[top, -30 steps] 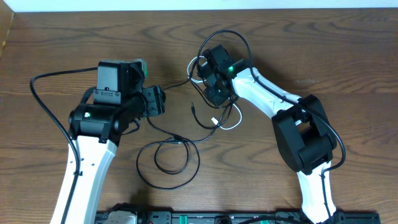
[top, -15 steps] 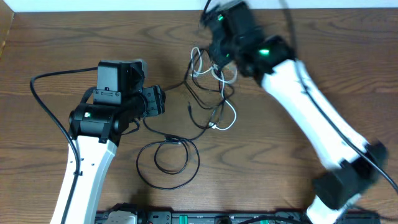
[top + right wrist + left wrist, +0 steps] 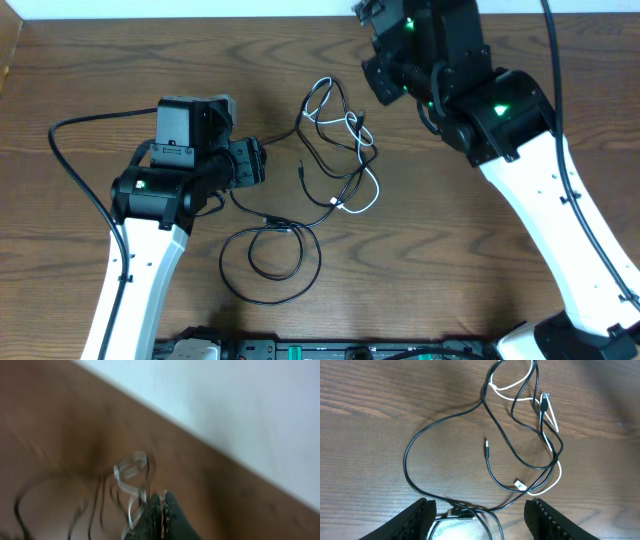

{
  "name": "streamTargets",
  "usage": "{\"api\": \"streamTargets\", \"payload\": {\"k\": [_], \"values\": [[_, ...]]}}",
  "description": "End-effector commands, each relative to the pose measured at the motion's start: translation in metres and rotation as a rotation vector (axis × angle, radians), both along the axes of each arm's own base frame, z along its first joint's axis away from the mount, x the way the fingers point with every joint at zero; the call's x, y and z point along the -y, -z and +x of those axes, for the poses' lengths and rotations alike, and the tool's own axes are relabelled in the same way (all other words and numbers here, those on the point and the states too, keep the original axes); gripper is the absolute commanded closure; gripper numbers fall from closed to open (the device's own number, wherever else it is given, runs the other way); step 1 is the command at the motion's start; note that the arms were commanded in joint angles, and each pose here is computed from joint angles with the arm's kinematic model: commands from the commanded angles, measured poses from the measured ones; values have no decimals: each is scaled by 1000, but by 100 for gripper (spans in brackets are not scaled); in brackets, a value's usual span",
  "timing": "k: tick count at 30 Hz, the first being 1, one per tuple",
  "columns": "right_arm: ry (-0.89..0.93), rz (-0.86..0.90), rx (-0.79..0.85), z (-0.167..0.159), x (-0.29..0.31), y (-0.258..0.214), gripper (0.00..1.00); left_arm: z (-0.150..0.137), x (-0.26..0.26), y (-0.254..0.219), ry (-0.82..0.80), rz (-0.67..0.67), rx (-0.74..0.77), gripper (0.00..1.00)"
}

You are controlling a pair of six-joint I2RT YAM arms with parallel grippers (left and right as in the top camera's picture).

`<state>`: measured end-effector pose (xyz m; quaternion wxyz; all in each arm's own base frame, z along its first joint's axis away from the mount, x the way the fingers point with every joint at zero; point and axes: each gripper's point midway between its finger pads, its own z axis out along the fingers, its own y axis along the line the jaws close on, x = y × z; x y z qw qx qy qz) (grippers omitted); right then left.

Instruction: Untangle cables

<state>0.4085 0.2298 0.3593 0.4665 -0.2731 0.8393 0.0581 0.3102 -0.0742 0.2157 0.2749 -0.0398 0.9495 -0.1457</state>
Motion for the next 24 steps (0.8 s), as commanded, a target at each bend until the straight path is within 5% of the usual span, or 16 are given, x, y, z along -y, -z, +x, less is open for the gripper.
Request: {"api": "streamTargets", "payload": {"k": [1,4,5,7,10,19,24], "values": [[34,-111,-201,5,5,75,88,0,0,-1,8,-2,2,38],[35,-201,-344,3,6,129,59,0,0,-1,8,-2,2,33],[25,-241,-393,4,6,151,40,0,0,-1,8,-2,2,32],[-7,-295,-437,6,3,177,24,0,0,-1,8,-2,2,31],[-48,-355,-481,11,-1,210,14,0,0,-1,20,6,6,29],[-54,-404,-563,26,-6,281,16,8,1,5,68,40,17,29],[-72,-380,-574,31,-16,300,38,14,2,22,69,43,-36,29]]}}
